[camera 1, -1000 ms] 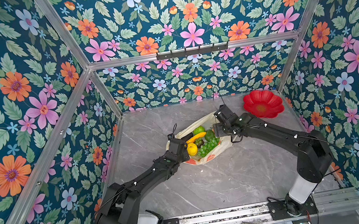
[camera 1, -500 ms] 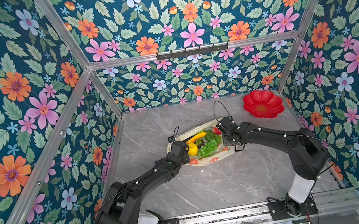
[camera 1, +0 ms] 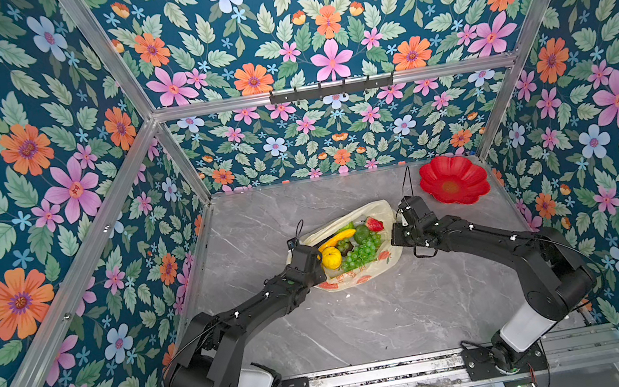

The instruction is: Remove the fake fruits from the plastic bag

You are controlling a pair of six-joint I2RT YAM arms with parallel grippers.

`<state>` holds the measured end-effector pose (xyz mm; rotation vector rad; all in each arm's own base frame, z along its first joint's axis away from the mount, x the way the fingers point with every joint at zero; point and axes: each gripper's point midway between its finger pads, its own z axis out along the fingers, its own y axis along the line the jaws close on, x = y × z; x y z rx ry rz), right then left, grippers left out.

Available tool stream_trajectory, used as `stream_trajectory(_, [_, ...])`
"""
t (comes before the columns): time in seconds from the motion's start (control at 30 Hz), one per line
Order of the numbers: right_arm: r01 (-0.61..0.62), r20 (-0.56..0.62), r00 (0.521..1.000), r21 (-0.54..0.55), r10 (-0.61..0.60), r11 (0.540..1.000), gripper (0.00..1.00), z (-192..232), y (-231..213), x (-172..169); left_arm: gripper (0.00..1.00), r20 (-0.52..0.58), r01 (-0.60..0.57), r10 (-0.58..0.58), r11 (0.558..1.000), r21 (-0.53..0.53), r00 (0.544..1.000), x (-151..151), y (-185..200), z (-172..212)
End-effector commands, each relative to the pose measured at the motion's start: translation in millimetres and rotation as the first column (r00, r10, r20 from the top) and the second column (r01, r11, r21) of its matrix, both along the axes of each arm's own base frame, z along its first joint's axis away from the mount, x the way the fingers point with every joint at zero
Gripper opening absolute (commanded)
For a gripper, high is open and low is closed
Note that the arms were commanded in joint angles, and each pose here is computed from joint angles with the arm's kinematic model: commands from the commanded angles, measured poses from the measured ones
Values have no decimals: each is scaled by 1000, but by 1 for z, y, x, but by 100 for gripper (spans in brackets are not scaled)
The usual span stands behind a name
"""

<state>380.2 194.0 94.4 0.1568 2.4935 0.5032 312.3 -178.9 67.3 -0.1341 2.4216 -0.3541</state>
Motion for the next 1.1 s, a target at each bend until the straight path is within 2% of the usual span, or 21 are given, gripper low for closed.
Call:
stream_trajectory(0.0, [-16,50,999,28,15,999,0,12,6,8,17,11,32,-33,999,16,999,-3,-6,3])
stream_trajectory(0.07, [-7,51,999,27,5,1000,0,11,2,10,28,8,41,-41,999,25,999,-9,-6,3])
stream_trajectory(0.13, [-2,45,999,39,1,999,0,10,-1,11,49,14,39,-40,998,39,999,-15,-4,4])
stream_trajectory(0.17, [0,39,999,56,-3,998,0,9,-3,12,57,22,43,-44,998,43,999,-18,-3,6])
stream_trajectory(0.23, [2,38,999,73,-5,997,0,9,-5,13,65,33,41,-42,998,48,999,-23,0,10])
stream_trajectory(0.43, [-6,47,999,59,3,998,0,13,-6,12,71,128,9,-18,997,70,992,-37,10,48])
stream_trajectory(0.6, [-10,46,999,46,8,999,0,12,-9,9,73,206,62,-73,996,56,976,-40,-8,92])
stream_trajectory(0.7, [-16,47,999,41,14,999,0,13,-9,8,77,239,82,-112,988,133,965,-28,-15,109])
stream_trajectory(0.8, [-17,48,999,33,16,999,0,14,-11,6,89,240,68,-159,936,346,958,-4,-12,111])
stream_trajectory(0.87, [-20,49,999,29,18,999,0,15,-11,6,96,208,50,-173,869,492,963,17,-7,105])
stream_trajectory(0.9, [-25,48,999,25,24,999,0,15,-11,6,96,182,49,-174,841,539,968,29,-6,97])
stream_trajectory(0.97, [-31,47,998,24,29,999,0,15,-10,6,96,145,42,-162,795,606,976,52,-2,81])
stream_trajectory(1.07, [-34,47,998,14,34,999,0,13,-11,7,93,117,39,-143,781,623,983,79,3,66])
